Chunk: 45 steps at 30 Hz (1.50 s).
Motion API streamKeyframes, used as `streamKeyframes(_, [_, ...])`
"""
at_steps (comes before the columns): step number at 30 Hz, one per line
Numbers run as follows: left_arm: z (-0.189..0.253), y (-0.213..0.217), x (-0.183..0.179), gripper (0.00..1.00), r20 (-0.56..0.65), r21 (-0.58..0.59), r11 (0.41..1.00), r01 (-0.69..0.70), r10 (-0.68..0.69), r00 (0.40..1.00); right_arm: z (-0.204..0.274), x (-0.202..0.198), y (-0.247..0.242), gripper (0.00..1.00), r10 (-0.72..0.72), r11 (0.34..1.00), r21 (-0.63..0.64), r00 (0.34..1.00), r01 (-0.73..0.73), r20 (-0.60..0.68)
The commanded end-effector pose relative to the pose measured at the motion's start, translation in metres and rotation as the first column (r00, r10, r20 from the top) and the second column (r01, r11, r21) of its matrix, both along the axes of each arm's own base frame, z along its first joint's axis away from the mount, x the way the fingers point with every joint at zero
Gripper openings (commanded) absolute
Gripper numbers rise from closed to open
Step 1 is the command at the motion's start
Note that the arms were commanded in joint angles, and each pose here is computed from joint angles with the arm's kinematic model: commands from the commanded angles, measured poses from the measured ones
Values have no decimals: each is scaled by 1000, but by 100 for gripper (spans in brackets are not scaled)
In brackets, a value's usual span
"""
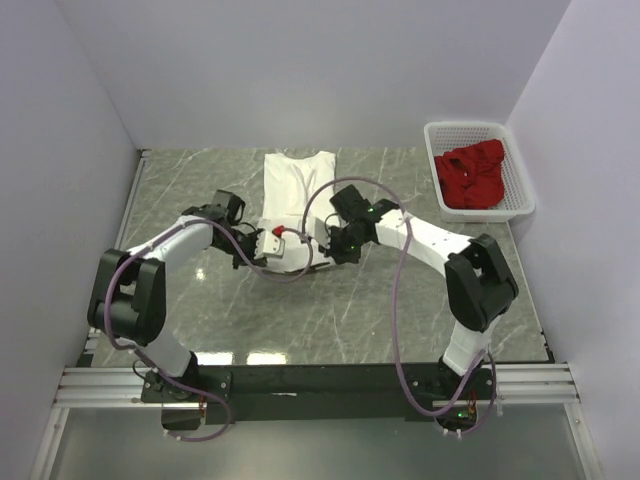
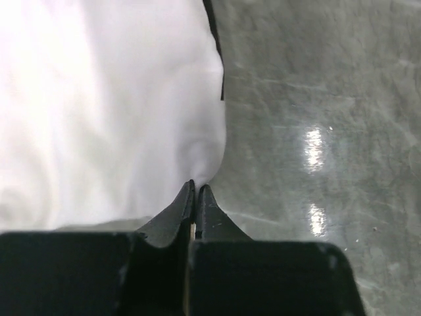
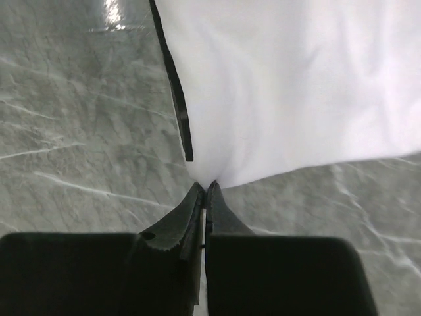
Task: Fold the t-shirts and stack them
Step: Fold the tshirt
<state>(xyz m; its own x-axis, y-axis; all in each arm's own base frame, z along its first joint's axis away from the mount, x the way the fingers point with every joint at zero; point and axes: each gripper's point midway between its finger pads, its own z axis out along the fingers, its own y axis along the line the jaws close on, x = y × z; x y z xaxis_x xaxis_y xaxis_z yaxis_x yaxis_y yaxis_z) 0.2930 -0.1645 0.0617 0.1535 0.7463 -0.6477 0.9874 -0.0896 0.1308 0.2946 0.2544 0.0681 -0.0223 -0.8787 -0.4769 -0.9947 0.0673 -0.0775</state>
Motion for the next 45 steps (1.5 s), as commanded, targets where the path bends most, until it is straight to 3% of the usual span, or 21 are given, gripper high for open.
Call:
streamKeyframes(1, [43,-7,5,1,27,-101,994,-36,39,999,53,2,2,0,-11,997,82,999,7,50])
streamKeyframes(8, [65,-8,-24,1,23,-148,989,-16,19,1000,64,-25,-10,0,-13,996,84,1000,11,20])
streamKeyframes(12, [67,-6,-78,1,-8,-144,988,47,-49,999,65,-66,-17,0,16,996,86,999,-12,-46])
streamKeyframes(14, [67,-5,-110,1,-84,-155,986,59,-73,994,75,-94,-21,0,38,994,105,995,-29,-89])
streamKeyframes(19, [112,-4,-162,0,-137,-239,970,37,-71,988,114,-148,-29,0,61,982,187,992,-39,-115])
streamKeyframes(23, [144,-5,-145,0,-51,-252,968,-13,1,999,127,-141,-29,0,48,981,192,995,-29,-92])
streamKeyframes(26, [145,-7,-116,0,-39,-226,973,-40,32,999,121,-108,-29,0,22,985,171,997,-9,-73])
streamKeyframes(27, [136,-8,-105,0,-84,-211,976,-54,37,996,127,-96,-26,0,21,984,179,998,-11,-53])
streamKeyframes(32, [135,-7,-38,0,-93,-230,965,-129,110,990,103,-44,-30,0,11,993,122,996,0,-93])
streamKeyframes(40, [93,-18,53,1,-156,-200,954,-222,193,969,57,13,-26,0,-12,998,63,989,22,-147])
streamKeyframes(45, [51,-20,79,1,-233,-153,949,-277,238,943,23,48,-30,0,-51,999,5,983,53,-174])
